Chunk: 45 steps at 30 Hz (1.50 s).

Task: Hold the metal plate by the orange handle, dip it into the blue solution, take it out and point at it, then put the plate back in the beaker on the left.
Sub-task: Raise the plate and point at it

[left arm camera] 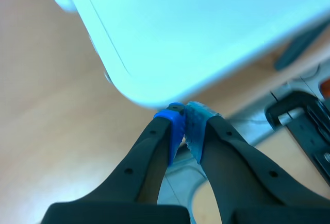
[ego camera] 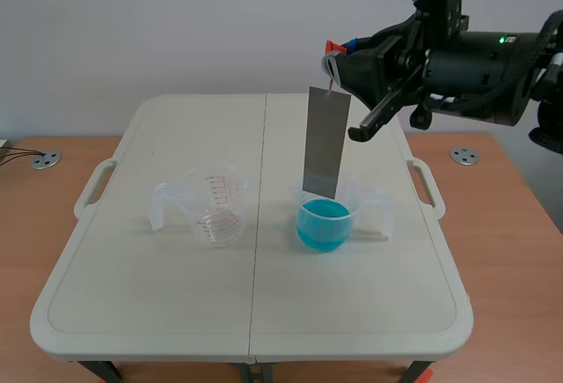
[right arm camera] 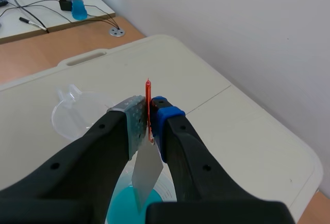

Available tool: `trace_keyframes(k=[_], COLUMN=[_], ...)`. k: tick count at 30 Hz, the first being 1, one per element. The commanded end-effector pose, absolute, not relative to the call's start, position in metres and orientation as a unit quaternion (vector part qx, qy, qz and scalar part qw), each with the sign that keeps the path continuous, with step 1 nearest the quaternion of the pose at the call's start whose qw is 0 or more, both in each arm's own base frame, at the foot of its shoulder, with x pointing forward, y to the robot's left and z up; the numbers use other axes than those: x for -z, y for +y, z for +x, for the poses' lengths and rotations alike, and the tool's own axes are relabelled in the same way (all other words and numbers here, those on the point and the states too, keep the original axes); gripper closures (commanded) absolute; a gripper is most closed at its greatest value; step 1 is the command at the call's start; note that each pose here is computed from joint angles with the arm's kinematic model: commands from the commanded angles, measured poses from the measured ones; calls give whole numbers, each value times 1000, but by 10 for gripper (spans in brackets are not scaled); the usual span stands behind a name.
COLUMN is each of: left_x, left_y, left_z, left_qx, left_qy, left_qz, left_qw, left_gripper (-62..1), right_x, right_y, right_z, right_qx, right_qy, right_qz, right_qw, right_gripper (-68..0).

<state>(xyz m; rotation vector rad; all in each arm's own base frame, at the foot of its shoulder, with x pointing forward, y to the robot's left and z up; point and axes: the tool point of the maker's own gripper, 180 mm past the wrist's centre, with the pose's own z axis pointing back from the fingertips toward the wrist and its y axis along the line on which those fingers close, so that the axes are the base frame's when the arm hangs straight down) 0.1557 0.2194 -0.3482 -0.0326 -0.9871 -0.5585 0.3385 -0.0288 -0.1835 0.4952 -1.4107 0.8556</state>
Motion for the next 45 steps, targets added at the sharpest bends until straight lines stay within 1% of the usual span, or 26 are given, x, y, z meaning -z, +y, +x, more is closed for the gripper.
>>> trace_keyframes(k=[1, 5, 10, 16, 24, 34, 38, 45], left_x=[336, 321, 316, 303, 281, 274, 273, 281], left_y=[215, 210, 192, 157, 97, 40, 28, 20], left_z=[171, 200, 228, 260, 294, 318, 328, 344], left_qx=[263, 267, 283, 313, 365, 393, 394, 393], left_qy=[-494, -528, -535, -550, -571, -567, -570, -565], left_qz=[-16, -13, -31, -64, -111, -144, -152, -155], left_qw=[828, 806, 795, 772, 727, 709, 704, 708], left_gripper=[-16, -16, -16, -16, -16, -16, -16, -16], right_x=[164, 150, 135, 125, 112, 107, 107, 107], right_y=[-25, -27, -32, -30, -25, -23, -23, -23], right_z=[337, 335, 334, 330, 323, 319, 319, 319], right_qx=[-381, -376, -369, -375, -385, -385, -385, -386], right_qy=[-640, -650, -663, -669, -680, -680, -680, -679], right_qz=[223, 225, 223, 219, 214, 222, 222, 221], right_qw=[629, 621, 612, 603, 586, 583, 583, 584], right_gripper=[-15, -15, -15, -15, -15, -15, -15, -15])
